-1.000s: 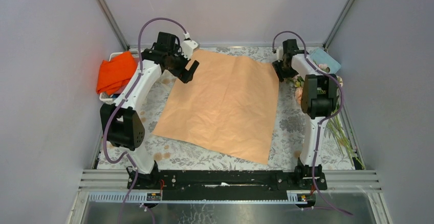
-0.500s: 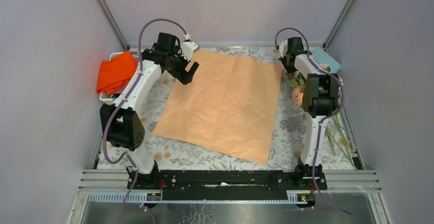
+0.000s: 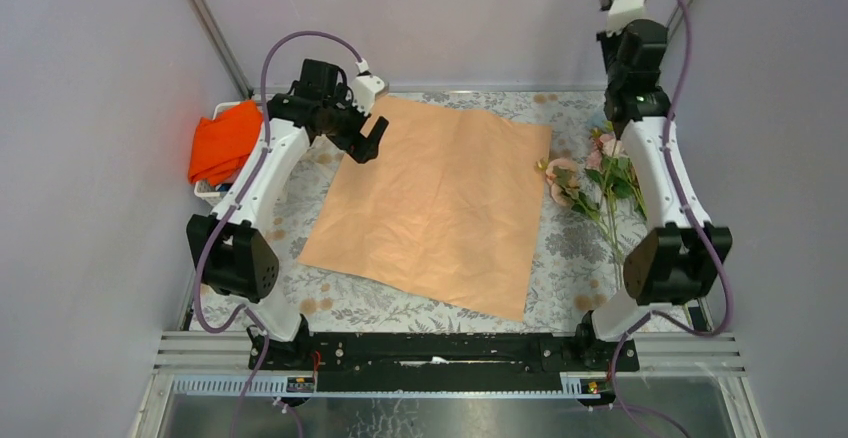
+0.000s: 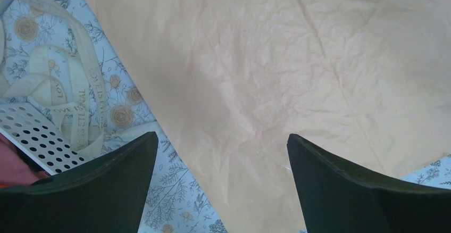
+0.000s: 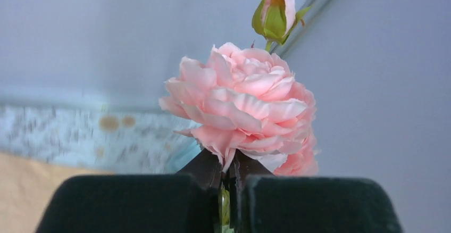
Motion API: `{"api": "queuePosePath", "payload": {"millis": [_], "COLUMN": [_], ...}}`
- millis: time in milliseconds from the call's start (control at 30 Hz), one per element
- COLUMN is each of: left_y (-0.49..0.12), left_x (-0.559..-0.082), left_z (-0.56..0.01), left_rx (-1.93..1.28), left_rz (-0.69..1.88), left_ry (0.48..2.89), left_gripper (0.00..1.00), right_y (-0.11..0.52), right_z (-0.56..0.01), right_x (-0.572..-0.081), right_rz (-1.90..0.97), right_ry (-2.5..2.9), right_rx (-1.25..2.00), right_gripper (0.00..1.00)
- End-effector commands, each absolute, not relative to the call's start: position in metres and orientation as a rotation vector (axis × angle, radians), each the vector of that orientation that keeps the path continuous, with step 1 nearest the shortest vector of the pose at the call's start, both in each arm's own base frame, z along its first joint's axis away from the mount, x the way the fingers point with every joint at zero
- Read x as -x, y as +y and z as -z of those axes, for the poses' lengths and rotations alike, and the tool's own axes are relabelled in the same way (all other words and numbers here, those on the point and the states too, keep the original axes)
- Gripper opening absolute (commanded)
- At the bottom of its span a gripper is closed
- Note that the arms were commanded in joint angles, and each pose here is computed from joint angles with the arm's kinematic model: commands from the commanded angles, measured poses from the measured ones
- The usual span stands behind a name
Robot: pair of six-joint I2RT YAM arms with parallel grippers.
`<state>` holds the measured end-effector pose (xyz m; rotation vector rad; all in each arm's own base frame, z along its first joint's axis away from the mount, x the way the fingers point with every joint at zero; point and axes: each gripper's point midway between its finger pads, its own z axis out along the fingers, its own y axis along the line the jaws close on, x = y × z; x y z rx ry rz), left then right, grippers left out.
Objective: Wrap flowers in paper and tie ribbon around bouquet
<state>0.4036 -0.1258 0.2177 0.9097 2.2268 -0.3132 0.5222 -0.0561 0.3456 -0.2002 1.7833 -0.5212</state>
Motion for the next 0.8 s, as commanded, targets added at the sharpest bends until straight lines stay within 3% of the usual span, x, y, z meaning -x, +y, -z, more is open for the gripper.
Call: {"api": "queuePosePath", "payload": {"millis": [0,133,300,533,767], "left_y": [-0.131,-0.137,-0.149,-0.174,-0.147], "left_x": [-0.394,-0.388,-0.379,-0.360,-0.370], "left_z": [-0.243,-0.250,-0.274,-0.320,-0.320], "left_rx": [-0.923,-0.955,-0.980,-0.995,-0.860], "left_rz": [0.360,0.415,0.494,0.696,0.676], "left_ry": [2.163,2.143,2.080,1.954,2.016], "left_gripper": [0.99,0.99,0.99,0.99,0.99], "right_y": [-0.063,-0.023,0.074,0.228,0.311], "right_z": [-0.461,-0.517,-0.544,-0.496,-0.407], "right_x": [-0.490,-0.466,-0.431,-0.413,-0.443], "right_rz": [0.536,0.298,-0.243,-0.886,-1.010], "right_ry": [1.400,1.278,1.216,1.471,1.764], "right_rx": [0.056,0.125,0.391,0.567,0.554], "right_gripper": [0.00,0.00,0.00,0.00,0.00]}}
